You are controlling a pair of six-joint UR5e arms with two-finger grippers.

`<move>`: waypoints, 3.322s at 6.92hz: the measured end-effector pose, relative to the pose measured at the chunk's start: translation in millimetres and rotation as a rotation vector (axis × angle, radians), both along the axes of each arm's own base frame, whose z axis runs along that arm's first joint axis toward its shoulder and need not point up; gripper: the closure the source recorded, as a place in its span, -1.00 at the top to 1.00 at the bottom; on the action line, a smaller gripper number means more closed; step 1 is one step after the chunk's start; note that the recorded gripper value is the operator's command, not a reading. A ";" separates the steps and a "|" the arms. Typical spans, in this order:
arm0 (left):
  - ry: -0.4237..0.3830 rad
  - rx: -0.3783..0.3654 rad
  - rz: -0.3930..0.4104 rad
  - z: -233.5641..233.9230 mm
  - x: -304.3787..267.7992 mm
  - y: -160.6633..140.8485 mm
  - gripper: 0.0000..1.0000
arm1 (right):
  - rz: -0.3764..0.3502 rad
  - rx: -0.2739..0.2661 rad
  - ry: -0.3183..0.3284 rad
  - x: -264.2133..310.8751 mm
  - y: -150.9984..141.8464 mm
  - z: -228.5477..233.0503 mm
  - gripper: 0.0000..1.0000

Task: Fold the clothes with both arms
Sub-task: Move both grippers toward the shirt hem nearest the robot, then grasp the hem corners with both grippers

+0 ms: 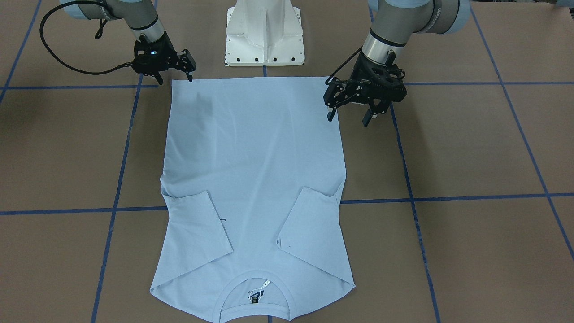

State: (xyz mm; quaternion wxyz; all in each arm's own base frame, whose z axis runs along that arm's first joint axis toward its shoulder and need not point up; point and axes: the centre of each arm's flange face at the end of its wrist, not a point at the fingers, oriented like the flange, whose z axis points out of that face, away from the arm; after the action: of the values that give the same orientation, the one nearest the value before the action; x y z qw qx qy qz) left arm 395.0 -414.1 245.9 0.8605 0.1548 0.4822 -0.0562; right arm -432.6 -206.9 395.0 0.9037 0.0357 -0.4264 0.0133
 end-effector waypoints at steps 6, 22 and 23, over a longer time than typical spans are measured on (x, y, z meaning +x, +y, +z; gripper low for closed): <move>0.000 -0.003 0.001 0.2 1.7 1.0 0.99 | -0.017 -0.006 0.014 -16.4 6.9 9.6 -0.48; -0.180 -0.459 -0.018 83.8 119.0 220.6 0.78 | 0.036 0.037 -0.106 1.9 -5.8 -45.6 -1.00; -0.187 -0.444 -0.013 85.5 121.1 219.8 0.67 | 0.038 0.038 -0.106 2.2 -6.4 -45.7 -1.00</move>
State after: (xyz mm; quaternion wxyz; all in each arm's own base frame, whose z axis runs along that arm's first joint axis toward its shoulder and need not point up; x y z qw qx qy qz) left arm 516.2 -194.3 331.4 0.9139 -0.0305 0.3753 -0.1519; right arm -430.4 -213.3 349.3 0.8786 0.0599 -0.4732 0.0242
